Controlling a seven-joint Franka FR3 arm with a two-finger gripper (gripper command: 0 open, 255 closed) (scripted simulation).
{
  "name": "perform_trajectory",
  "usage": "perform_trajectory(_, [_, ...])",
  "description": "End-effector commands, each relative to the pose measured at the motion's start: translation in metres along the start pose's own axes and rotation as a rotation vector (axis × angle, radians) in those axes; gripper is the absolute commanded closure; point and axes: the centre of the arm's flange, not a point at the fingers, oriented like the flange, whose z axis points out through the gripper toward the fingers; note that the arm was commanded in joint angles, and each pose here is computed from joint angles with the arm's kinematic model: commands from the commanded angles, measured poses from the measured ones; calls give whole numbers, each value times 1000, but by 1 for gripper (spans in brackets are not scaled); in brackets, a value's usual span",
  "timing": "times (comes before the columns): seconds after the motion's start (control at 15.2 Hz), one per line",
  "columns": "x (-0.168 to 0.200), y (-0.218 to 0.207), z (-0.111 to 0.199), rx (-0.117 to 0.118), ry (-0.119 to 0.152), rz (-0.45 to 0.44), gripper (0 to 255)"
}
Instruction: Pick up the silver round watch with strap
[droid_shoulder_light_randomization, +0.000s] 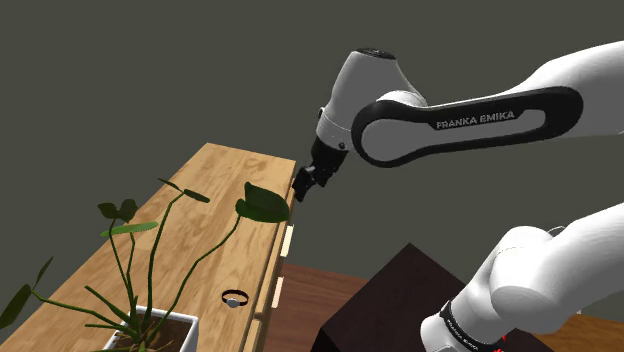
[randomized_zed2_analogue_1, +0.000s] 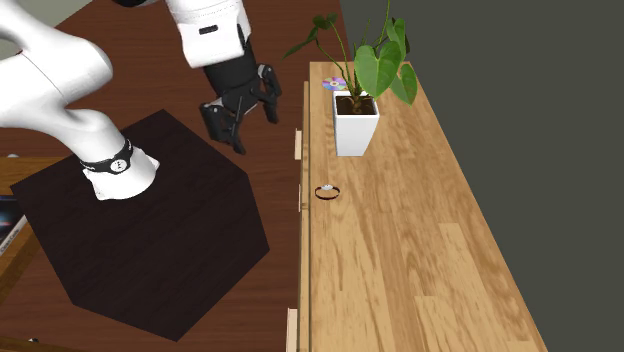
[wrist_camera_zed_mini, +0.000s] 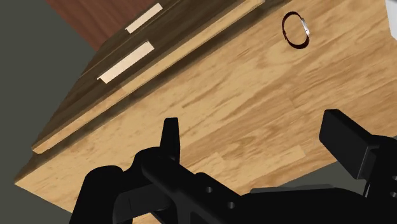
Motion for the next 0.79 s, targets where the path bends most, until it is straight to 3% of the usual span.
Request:
perform_trajectory(0.0, [8,-16,23,-4,-6,-26,0])
perform_trajectory(0.73, [31,-103,142,-31,-44,-168,0])
